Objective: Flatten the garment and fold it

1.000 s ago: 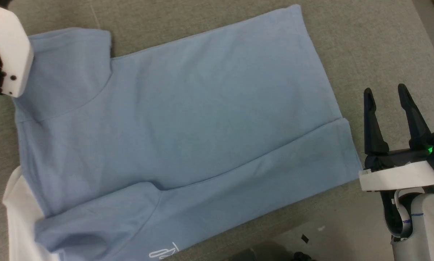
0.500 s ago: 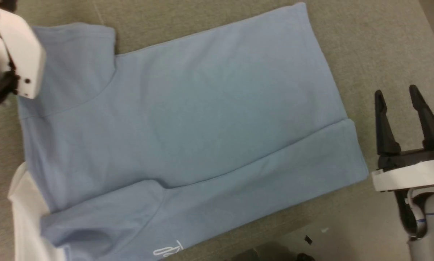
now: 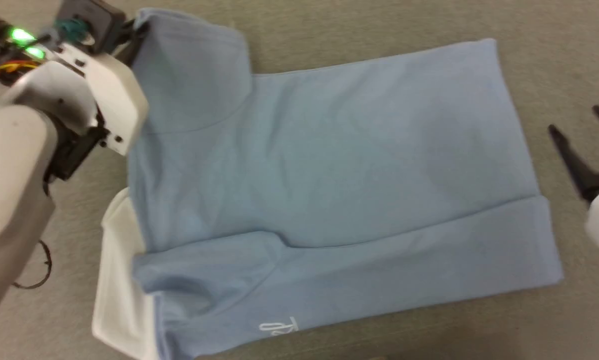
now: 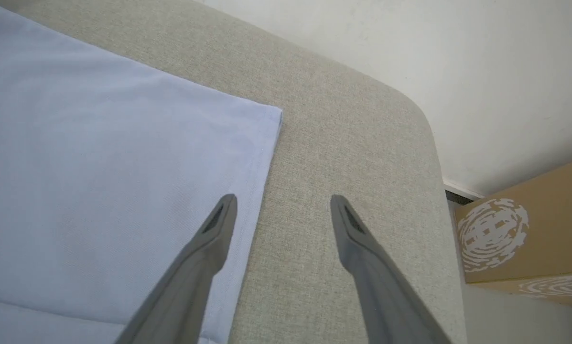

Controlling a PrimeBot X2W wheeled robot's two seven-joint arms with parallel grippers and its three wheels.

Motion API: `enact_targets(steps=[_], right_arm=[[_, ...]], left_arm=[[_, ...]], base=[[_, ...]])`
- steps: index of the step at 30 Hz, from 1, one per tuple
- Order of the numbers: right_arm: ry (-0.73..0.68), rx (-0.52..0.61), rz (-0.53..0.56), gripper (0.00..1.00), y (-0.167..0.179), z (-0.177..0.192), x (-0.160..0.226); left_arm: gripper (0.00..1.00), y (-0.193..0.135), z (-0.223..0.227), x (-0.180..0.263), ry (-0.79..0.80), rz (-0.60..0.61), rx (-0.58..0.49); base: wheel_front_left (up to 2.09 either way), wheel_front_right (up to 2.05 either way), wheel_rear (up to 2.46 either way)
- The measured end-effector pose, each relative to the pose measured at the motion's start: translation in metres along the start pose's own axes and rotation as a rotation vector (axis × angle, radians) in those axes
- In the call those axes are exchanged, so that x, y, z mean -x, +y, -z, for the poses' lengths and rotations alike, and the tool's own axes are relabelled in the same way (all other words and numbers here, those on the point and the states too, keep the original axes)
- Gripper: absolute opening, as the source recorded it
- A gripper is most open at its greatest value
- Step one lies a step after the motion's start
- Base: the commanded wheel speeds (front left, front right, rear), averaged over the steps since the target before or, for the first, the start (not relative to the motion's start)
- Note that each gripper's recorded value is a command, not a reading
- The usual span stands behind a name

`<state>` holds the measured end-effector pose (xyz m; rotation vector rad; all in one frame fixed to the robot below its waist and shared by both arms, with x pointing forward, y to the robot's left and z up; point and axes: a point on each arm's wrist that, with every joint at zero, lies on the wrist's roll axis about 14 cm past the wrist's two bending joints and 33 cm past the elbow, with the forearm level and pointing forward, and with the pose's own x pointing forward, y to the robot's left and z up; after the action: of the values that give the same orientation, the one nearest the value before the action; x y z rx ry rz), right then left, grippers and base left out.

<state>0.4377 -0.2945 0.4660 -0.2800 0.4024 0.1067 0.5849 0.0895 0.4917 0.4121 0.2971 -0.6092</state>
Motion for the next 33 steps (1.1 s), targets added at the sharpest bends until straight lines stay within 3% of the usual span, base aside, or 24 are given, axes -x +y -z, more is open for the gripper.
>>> enact_targets(steps=[9, 19, 27, 28, 29, 33], right_arm=[[0.162, 0.126, -0.117, 1.0, -0.002, -0.021, -0.064], [0.345, 0.227, -0.184, 1.0, 0.014, 0.002, -0.135], [0.447, 0.284, -0.24, 0.98, 0.032, 0.026, -0.166], [0.449, 0.295, -0.244, 0.31, 0.033, 0.027, -0.169], [0.45, 0.296, -0.249, 0.0, 0.034, 0.028, -0.171], [0.407, 0.286, -0.273, 0.0, 0.042, 0.026, -0.175]], left_arm=[[0.0, -0.024, -0.01, 0.039, -0.102, 0.023, -0.041], [0.0, -0.04, 0.011, 0.052, -0.089, 0.029, -0.022], [0.0, -0.039, 0.035, 0.053, -0.047, 0.016, 0.012], [0.0, -0.04, 0.037, 0.053, -0.045, 0.017, 0.015], [0.0, -0.04, 0.039, 0.053, -0.043, 0.017, 0.018], [0.0, -0.037, 0.045, 0.054, -0.035, 0.004, 0.024]], base=[[0.0, 0.0, 0.0], [0.0, 0.0, 0.0], [0.0, 0.0, 0.0], [0.0, 0.0, 0.0], [0.0, 0.0, 0.0], [0.0, 0.0, 0.0]])
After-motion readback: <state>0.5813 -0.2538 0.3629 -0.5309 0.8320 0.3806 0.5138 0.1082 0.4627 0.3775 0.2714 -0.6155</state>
